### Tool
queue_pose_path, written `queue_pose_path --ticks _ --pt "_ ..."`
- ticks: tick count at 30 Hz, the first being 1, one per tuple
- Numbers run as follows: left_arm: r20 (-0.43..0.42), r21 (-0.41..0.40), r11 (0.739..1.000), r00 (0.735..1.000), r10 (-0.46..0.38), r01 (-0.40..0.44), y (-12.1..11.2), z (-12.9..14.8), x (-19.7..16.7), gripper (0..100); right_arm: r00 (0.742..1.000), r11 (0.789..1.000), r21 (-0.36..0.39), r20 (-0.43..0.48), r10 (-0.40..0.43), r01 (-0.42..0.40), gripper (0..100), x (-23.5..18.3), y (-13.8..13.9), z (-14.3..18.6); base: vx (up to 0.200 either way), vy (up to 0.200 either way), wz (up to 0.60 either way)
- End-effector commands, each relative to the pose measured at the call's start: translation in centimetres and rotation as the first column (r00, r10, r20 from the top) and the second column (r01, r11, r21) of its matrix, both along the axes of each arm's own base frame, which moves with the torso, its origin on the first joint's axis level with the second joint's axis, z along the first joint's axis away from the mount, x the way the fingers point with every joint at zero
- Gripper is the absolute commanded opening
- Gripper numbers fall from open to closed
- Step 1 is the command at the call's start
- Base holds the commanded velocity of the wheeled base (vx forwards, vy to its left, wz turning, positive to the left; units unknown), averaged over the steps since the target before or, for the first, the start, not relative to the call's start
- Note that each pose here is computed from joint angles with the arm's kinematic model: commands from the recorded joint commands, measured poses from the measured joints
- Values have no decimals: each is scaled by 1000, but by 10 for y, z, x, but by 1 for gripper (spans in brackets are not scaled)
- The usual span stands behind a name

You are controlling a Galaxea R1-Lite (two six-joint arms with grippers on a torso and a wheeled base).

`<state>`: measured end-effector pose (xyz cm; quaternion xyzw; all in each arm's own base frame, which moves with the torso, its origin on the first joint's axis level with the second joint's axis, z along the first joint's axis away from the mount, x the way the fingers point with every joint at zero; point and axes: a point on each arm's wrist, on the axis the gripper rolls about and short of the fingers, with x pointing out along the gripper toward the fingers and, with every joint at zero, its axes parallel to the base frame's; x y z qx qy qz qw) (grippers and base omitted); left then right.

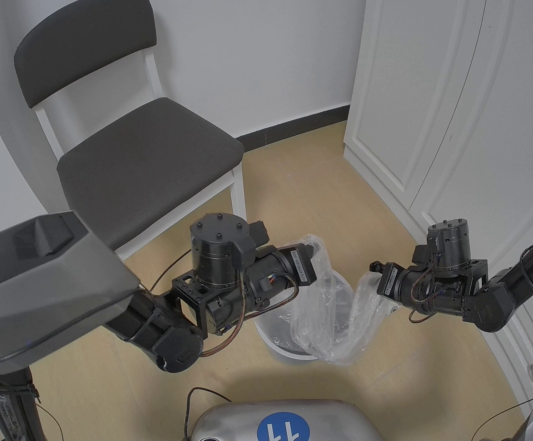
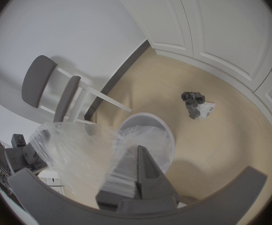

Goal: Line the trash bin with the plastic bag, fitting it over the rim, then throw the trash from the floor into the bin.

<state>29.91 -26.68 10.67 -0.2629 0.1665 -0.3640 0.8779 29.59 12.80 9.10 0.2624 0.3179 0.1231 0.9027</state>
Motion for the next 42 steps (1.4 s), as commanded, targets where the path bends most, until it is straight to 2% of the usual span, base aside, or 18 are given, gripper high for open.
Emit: queue_pose_path --ticks 1,5,10,16,26,31,35,42 --pt "-20 12 1000 999 -26 27 -14 -19 8 0 999 999 -30 -33 -11 10 0 6 -14 -13 0 0 0" --pt "-34 18 999 999 -41 42 -21 -28 8 0 1000 997 -80 0 15 -14 0 -2 -25 -6 0 0 0" --pt "-64 25 999 997 -40 42 -24 -41 11 0 999 997 -79 41 24 -21 0 -12 -30 10 0 0 0" --pt "-76 34 999 997 -13 16 -25 -58 28 0 993 990 -113 77 87 -78 0 -29 -31 18 0 0 0" --pt "-68 21 1000 998 14 -13 -16 -57 36 0 978 985 -101 142 153 -140 0 -52 -18 36 0 0 0" --pt "-58 -59 998 998 15 -18 -19 -50 38 0 975 984 -105 156 159 -144 0 -57 -15 40 0 0 0" --pt "-32 -86 996 999 12 -15 -24 -57 44 0 967 983 -113 196 163 -143 0 -64 -18 49 0 0 0" --pt "-45 -76 997 999 13 -16 -20 -63 50 0 963 974 -127 171 207 -187 0 -68 -9 42 0 0 0"
